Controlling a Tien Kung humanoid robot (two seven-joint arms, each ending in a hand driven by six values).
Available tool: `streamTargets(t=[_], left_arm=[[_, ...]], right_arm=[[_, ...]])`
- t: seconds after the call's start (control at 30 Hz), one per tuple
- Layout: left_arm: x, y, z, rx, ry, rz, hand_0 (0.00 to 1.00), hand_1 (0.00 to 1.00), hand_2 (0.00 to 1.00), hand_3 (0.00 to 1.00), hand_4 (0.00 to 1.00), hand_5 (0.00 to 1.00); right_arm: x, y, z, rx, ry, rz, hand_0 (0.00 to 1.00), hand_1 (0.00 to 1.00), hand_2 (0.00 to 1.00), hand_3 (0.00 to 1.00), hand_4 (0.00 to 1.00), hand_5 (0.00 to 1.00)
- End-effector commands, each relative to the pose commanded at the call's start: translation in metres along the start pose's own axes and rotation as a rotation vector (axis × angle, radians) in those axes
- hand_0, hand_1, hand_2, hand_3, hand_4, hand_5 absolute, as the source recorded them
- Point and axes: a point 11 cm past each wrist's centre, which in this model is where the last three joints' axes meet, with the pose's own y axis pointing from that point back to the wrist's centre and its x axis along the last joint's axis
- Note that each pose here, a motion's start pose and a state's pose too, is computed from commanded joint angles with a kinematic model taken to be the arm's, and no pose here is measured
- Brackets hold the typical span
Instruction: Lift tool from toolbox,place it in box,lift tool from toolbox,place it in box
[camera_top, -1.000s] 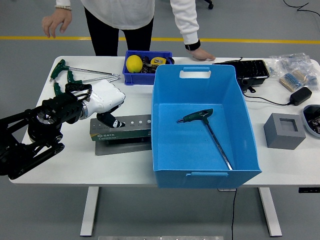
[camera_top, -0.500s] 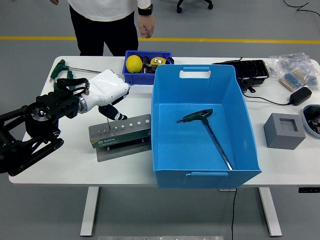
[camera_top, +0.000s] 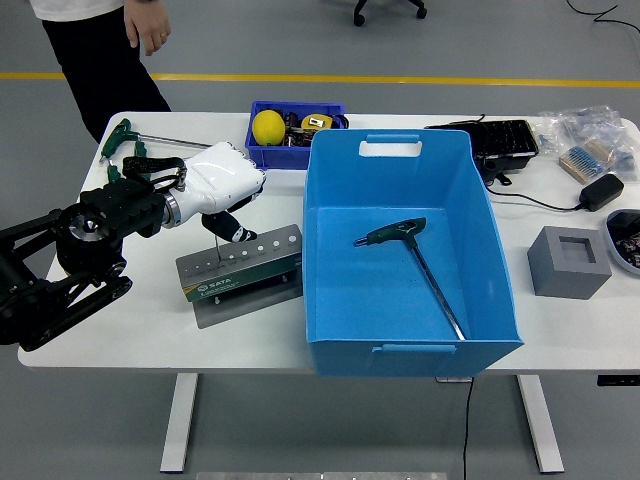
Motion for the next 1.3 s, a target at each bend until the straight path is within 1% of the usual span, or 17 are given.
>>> streamTargets(t=[0.03, 0.07, 0.23, 0.27, 0.73, 0.93, 1.23, 1.27, 1.3], left_arm=[[0.001, 0.000, 0.000, 0.002, 0.000, 0.005, 0.162, 0.014, 0.048, 0.053, 0.851, 0.370], [0.001, 0.000, -0.001, 0.004, 0.000, 0.011, 0.149, 0.002, 0.035, 0.047, 0.805, 0.373], [0.004, 0.000, -0.002, 0.009, 0.000, 0.032, 0.149, 0.002, 0.035, 0.047, 0.805, 0.373], [0.004, 0.000, -0.002, 0.011, 0.001, 0.035, 0.141, 0.002, 0.021, 0.042, 0.756, 0.308], [0.005, 0.000, -0.005, 0.020, 0.001, 0.047, 0.120, 0.002, 0.002, 0.038, 0.769, 0.307], [0.012, 0.001, -0.006, 0.017, 0.000, 0.052, 0.119, 0.002, 0.002, 0.036, 0.770, 0.312], [0.030, 0.002, -0.015, 0.042, 0.052, 0.059, 0.118, 0.002, 0.002, 0.036, 0.769, 0.306], [0.031, 0.002, -0.015, 0.043, 0.053, 0.057, 0.119, 0.002, 0.002, 0.037, 0.754, 0.235], [0.033, 0.002, -0.016, 0.044, 0.054, 0.056, 0.119, 0.002, 0.002, 0.037, 0.754, 0.235]], right_arm=[[0.000, 0.000, 0.000, 0.001, 0.000, 0.000, 0.736, 0.669, 0.719, 0.666, 0.929, 0.817], [0.000, 0.000, 0.000, 0.001, 0.000, 0.000, 0.735, 0.670, 0.719, 0.666, 0.929, 0.817], [0.000, 0.000, -0.001, 0.001, 0.001, 0.000, 0.735, 0.670, 0.719, 0.666, 0.929, 0.817], [0.000, 0.000, -0.001, 0.002, 0.001, 0.001, 0.736, 0.668, 0.719, 0.666, 0.929, 0.816], [0.002, 0.000, -0.001, 0.002, 0.001, 0.003, 0.736, 0.669, 0.719, 0.666, 0.929, 0.815], [0.001, 0.000, -0.001, 0.004, 0.002, 0.001, 0.736, 0.669, 0.719, 0.666, 0.929, 0.815], [0.001, 0.000, -0.001, 0.003, 0.002, 0.002, 0.736, 0.669, 0.718, 0.665, 0.929, 0.815], [0.001, 0.000, -0.001, 0.003, 0.001, 0.002, 0.736, 0.669, 0.718, 0.665, 0.929, 0.815], [0.001, 0.000, -0.001, 0.003, 0.001, 0.002, 0.736, 0.669, 0.718, 0.665, 0.929, 0.815]])
